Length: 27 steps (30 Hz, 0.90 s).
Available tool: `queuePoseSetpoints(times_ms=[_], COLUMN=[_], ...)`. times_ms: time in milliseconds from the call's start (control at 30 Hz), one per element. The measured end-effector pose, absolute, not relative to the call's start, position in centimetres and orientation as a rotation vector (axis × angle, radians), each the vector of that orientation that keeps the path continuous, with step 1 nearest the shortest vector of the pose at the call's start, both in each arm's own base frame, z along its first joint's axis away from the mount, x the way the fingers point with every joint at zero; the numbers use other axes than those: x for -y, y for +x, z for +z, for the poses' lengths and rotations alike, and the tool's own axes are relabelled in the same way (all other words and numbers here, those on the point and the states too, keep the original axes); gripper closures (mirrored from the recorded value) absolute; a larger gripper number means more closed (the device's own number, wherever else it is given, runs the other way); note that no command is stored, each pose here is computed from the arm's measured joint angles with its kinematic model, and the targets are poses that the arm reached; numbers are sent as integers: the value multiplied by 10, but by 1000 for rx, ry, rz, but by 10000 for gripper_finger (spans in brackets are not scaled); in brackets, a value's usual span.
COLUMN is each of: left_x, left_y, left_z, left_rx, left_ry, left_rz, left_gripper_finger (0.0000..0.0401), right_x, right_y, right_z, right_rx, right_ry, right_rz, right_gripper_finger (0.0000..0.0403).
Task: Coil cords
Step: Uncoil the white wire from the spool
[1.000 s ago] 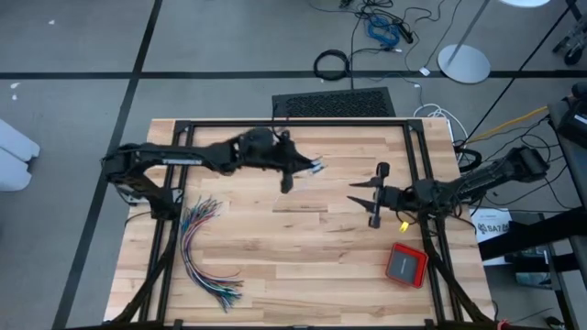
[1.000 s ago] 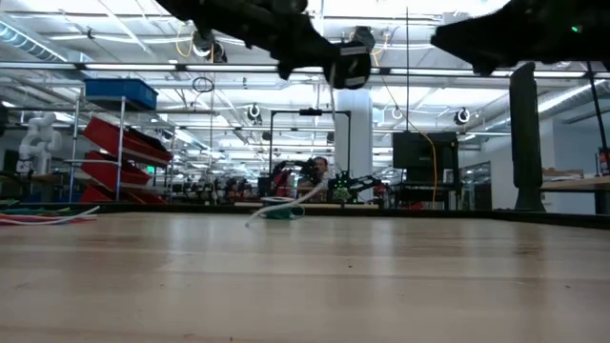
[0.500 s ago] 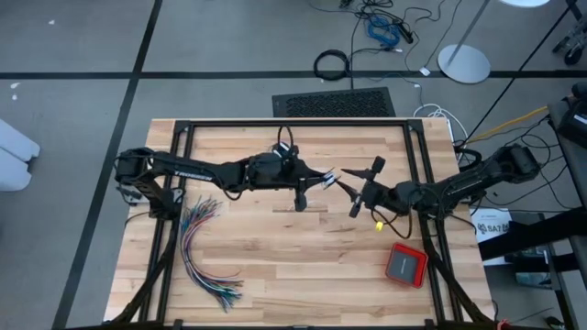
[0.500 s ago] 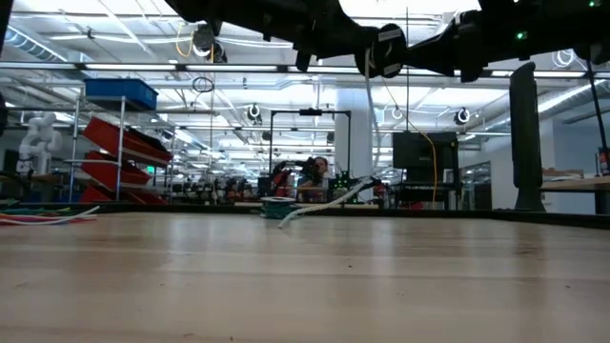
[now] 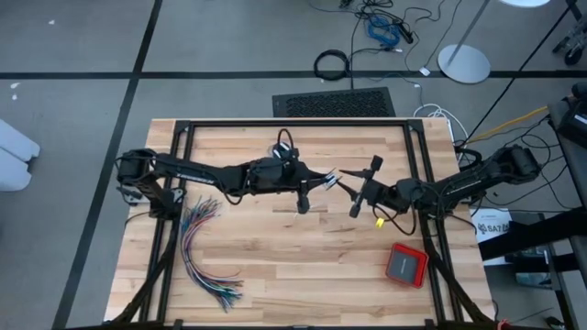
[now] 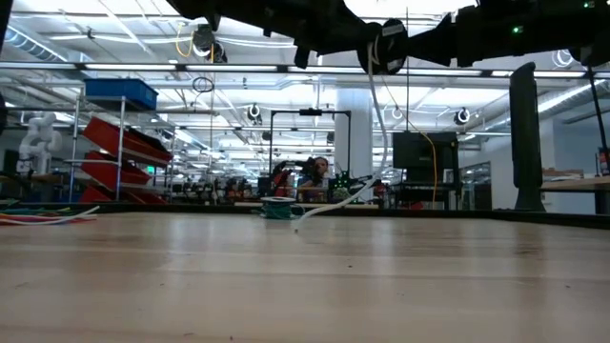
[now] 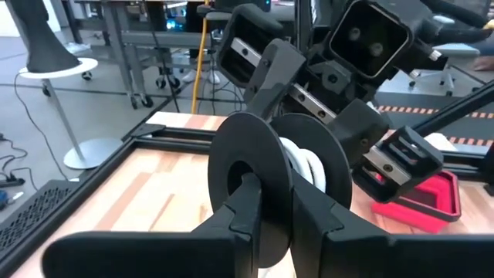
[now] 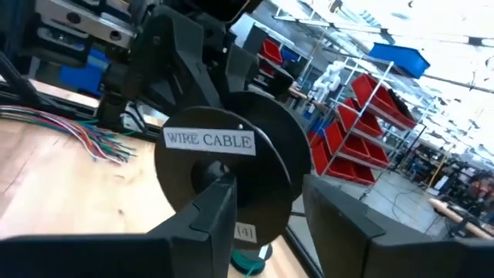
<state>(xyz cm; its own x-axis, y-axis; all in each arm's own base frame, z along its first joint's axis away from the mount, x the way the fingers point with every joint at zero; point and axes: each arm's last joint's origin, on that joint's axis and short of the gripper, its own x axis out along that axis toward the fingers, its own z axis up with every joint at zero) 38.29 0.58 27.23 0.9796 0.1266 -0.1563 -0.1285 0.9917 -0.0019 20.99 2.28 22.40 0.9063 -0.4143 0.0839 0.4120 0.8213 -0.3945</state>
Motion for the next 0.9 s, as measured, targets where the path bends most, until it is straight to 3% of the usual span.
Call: queuePoseSetpoints(times_ms=[333,667,900], left_x=[1,14,19], left_y=[395,394,393], left_z=[260,259,258], left_rx=[-92,-105,-128], left_ry=[-59,-57,-30], left_rz=[131,130,112], left_gripper_finger=[353,352,292], right_x=[-22,-22,-24], right_y=[210,210,209], right_z=[222,220,219], right_rx=[-24,-54,-70], right_ry=[-398,-431,-475], right_rz=[-450,-465,-466], right_gripper_finger=[312,318,319])
